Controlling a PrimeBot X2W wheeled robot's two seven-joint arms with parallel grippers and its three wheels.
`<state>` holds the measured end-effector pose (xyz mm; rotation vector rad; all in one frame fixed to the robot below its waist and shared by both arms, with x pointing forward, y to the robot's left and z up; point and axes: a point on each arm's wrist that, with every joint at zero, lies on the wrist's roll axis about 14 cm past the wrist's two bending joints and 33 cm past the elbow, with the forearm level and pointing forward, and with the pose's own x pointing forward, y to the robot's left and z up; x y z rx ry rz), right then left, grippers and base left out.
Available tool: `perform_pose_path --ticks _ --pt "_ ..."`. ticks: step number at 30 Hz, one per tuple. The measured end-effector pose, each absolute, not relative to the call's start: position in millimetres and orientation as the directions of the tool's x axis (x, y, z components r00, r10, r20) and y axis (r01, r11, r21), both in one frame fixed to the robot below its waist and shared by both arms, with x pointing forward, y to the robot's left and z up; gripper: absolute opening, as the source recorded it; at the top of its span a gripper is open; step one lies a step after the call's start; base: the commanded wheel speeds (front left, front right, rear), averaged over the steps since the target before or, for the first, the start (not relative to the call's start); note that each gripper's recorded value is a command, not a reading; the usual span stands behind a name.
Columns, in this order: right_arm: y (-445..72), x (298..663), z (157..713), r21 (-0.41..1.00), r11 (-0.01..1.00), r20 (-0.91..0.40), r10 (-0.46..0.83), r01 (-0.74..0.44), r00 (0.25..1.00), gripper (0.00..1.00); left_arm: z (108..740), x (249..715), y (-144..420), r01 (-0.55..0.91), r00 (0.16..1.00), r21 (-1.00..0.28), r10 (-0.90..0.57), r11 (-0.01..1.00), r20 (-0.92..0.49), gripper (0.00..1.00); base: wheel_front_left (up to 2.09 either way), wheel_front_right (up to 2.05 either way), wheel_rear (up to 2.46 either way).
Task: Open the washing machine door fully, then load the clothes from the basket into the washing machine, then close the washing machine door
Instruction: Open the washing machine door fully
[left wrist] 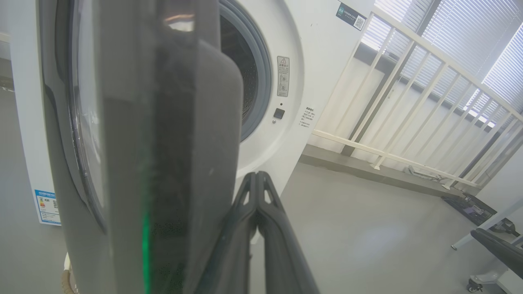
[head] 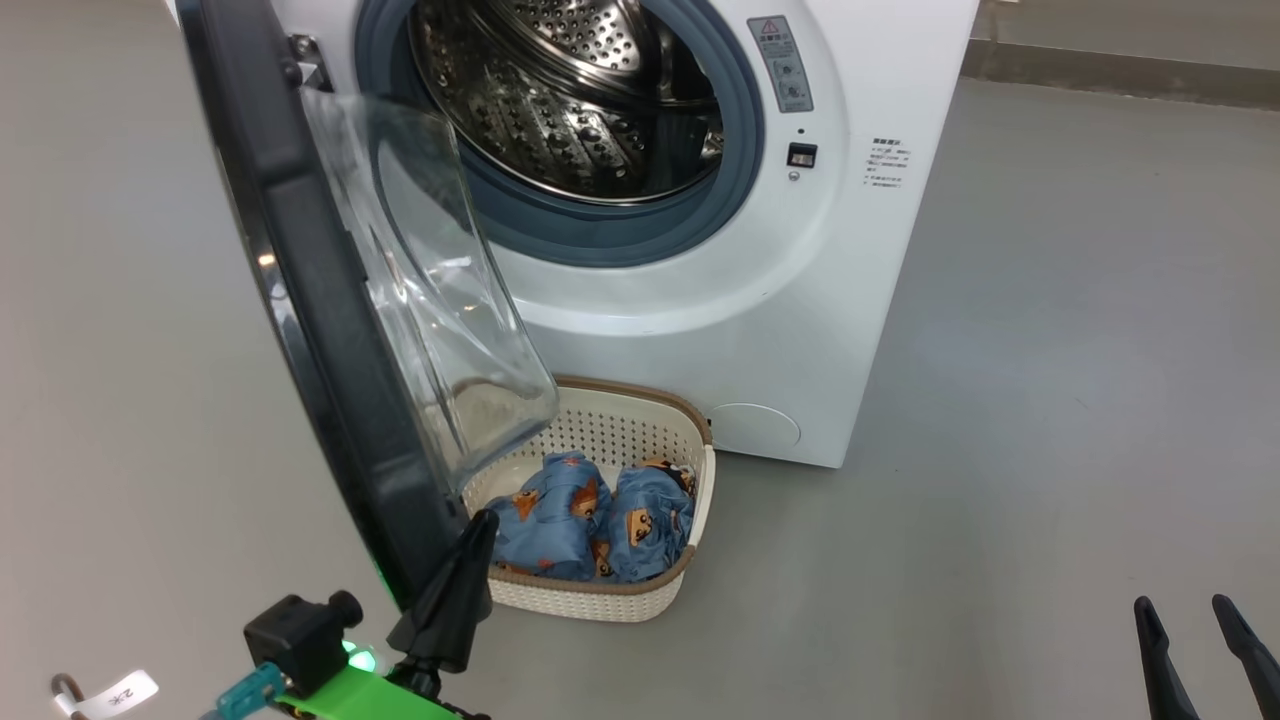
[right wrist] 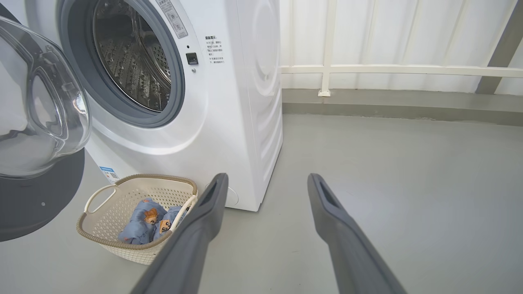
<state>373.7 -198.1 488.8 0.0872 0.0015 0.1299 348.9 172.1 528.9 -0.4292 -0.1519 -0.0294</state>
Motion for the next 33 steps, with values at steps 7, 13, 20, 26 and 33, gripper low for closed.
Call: perform_pose_path --ticks 7,13,20,26,33 --pt "-190.1 377.8 487.4 0.091 0.985 0.001 0.150 -0.150 0.989 1.00 521.2 339.7 191.0 -0.005 0.990 -0.388 0.061 0.922 0.131 0.00 0.00 0.00 0.00" --pt "-182.8 381.6 488.6 0.091 0.981 0.005 0.171 -0.171 0.985 1.00 514.1 328.5 216.6 -0.089 0.985 -0.357 0.136 0.930 0.110 0.00 0.00 0.00 0.00" --pt "-174.1 385.5 489.8 0.091 0.976 0.009 0.196 -0.196 0.981 1.00 509.5 310.1 259.9 -0.227 0.957 -0.338 0.273 0.914 0.095 0.00 0.00 0.00 0.00" --pt "-170.0 388.2 487.5 0.093 0.974 0.003 0.207 -0.207 0.978 1.00 506.8 297.9 292.4 -0.314 0.934 -0.276 0.348 0.908 0.082 0.00 0.00 0.00 0.00" --pt "-167.4 391.9 482.6 0.097 0.972 -0.010 0.215 -0.213 0.977 1.00 498.6 288.3 328.7 -0.409 0.903 -0.214 0.427 0.887 0.047 0.00 0.00 0.00 0.00"
